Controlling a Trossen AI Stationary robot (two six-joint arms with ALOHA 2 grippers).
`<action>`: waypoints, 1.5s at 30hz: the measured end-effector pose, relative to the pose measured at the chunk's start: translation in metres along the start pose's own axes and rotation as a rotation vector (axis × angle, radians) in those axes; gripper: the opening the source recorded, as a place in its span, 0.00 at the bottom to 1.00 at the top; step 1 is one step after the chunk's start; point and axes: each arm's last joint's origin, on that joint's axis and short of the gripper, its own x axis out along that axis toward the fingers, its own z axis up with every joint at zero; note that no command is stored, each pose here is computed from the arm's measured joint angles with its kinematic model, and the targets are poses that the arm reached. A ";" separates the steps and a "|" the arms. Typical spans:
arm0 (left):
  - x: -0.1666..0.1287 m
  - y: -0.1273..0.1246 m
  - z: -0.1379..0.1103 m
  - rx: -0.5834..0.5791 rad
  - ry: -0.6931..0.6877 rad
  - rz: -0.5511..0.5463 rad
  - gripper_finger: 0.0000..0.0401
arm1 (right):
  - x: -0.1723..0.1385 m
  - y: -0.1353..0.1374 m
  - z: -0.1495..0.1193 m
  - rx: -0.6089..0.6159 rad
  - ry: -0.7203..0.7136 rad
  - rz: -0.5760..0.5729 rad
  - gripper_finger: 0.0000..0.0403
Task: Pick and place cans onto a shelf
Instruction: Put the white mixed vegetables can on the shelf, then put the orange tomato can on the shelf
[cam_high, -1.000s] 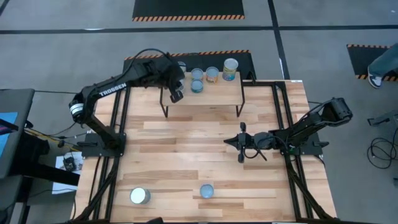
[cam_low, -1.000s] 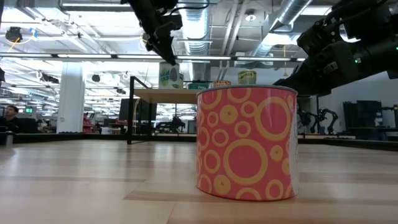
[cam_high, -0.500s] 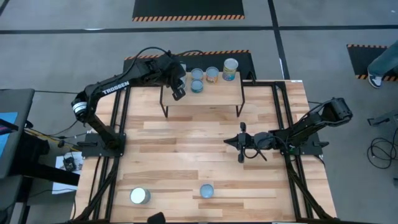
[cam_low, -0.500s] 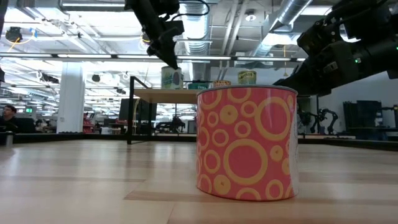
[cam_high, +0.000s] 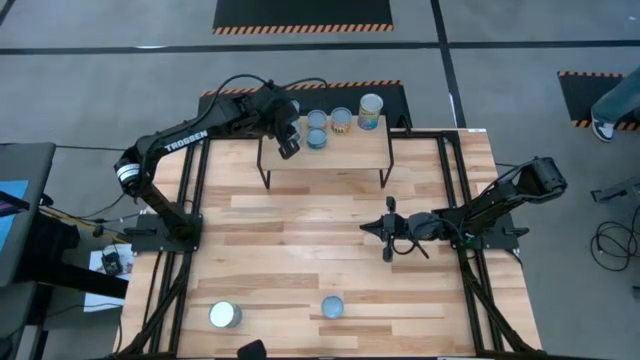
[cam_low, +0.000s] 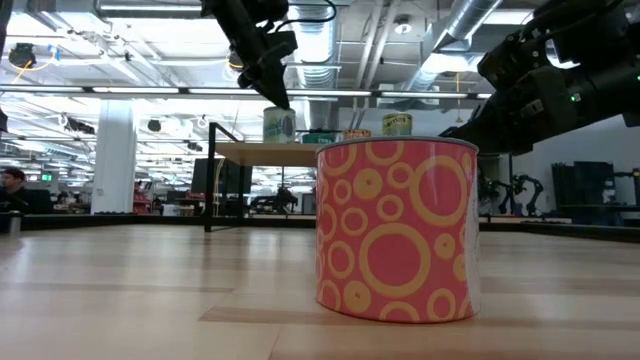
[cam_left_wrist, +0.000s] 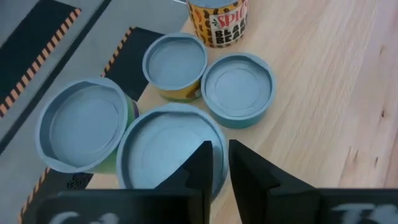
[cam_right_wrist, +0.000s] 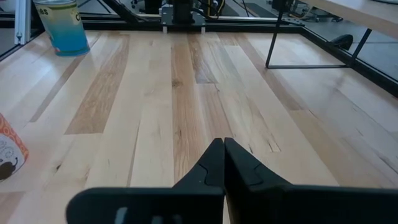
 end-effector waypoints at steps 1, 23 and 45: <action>0.000 0.000 0.000 0.005 0.000 0.000 0.11 | 0.000 0.000 0.000 0.000 0.000 0.000 0.03; 0.000 0.001 -0.001 0.044 0.019 0.056 0.17 | 0.000 0.000 0.000 0.000 0.000 0.000 0.03; -0.070 -0.059 -0.045 0.215 -0.446 -0.078 0.17 | 0.000 0.000 -0.003 -0.009 0.031 -0.003 0.02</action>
